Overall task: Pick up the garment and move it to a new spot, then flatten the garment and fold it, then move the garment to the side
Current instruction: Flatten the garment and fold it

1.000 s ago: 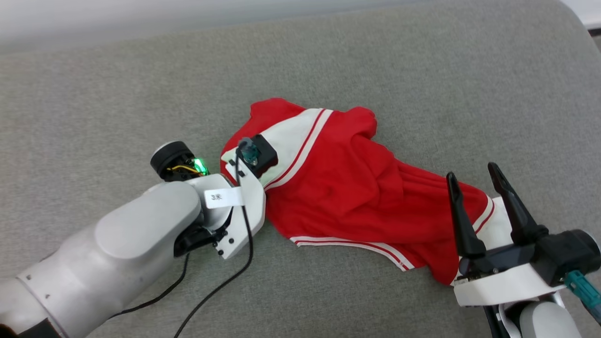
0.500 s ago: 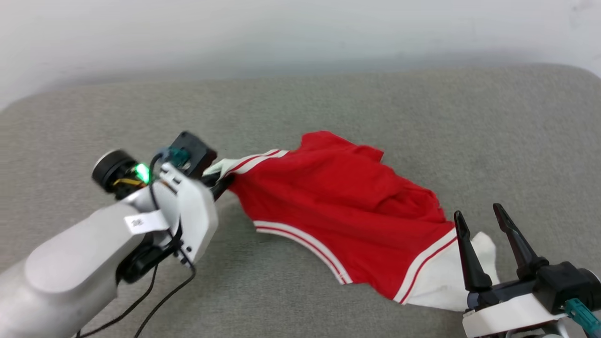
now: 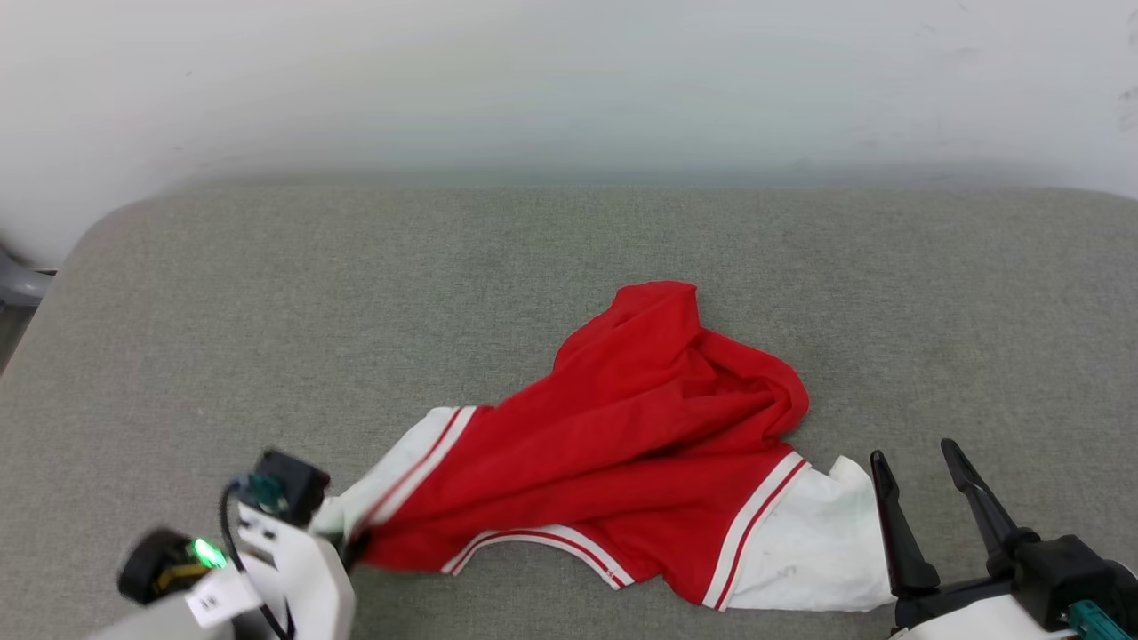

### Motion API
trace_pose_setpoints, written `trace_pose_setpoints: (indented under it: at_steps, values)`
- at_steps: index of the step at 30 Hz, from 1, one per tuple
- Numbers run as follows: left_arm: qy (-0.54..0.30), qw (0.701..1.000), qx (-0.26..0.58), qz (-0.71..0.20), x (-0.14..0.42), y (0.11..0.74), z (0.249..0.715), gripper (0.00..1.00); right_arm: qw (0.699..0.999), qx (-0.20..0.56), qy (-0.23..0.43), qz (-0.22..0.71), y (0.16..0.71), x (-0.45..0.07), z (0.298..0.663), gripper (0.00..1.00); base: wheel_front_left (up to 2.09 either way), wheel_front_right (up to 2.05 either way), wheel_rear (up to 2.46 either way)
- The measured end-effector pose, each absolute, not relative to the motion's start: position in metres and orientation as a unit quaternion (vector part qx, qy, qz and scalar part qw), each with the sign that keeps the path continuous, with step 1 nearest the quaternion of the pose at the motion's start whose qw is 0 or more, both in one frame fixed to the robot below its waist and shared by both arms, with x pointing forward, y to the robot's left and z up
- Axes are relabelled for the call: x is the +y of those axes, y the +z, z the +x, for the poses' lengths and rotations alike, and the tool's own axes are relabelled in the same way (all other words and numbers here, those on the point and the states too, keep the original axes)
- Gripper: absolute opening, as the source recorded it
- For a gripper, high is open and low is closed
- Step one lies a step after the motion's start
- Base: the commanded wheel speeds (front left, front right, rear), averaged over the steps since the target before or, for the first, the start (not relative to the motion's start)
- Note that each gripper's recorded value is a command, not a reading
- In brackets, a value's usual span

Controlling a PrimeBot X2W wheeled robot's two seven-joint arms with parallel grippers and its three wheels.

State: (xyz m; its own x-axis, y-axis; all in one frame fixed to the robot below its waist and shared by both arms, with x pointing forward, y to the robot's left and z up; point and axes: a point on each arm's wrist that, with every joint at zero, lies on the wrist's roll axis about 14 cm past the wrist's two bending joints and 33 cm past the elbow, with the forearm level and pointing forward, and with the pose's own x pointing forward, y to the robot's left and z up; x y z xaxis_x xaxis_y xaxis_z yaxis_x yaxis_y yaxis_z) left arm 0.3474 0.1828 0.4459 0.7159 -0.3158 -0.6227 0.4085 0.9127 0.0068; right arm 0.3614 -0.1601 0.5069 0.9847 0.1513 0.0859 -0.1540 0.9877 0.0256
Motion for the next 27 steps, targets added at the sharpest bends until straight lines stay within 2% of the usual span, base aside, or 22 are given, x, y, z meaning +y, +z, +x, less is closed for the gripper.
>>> trace_pose_setpoints:
  at_steps: [8,10,11,12,13,20,27]
  values:
    - [-0.218,0.877,0.427,-0.002,0.152,0.373,0.289,0.00,0.997,-0.027,0.071,0.010,0.498,-0.167,0.359,1.00,0.00,0.00,0.00]
    - [-0.215,0.880,0.423,-0.005,0.151,0.371,0.291,0.00,0.997,-0.026,0.070,0.008,0.497,-0.168,0.358,1.00,0.00,0.00,0.00]
    - [-0.211,0.885,0.415,-0.011,0.151,0.371,0.294,0.09,0.997,-0.026,0.070,0.007,0.497,-0.169,0.358,1.00,0.00,0.00,0.00]
    - [-0.206,0.890,0.407,-0.015,0.151,0.372,0.296,0.44,0.997,-0.027,0.070,0.006,0.498,-0.170,0.357,1.00,0.00,0.00,0.00]
    - [-0.201,0.895,0.397,-0.019,0.152,0.373,0.298,1.00,0.997,-0.029,0.068,0.005,0.499,-0.171,0.357,1.00,0.00,0.00,0.00]
    - [-0.149,0.953,0.265,-0.007,0.168,0.416,0.331,1.00,0.996,-0.060,0.060,-0.014,0.520,-0.185,0.354,1.00,0.00,0.00,0.00]
    - [-0.117,0.978,0.170,0.006,0.177,0.463,0.337,1.00,0.990,-0.103,0.070,-0.061,0.552,-0.199,0.361,1.00,0.00,0.00,0.00]
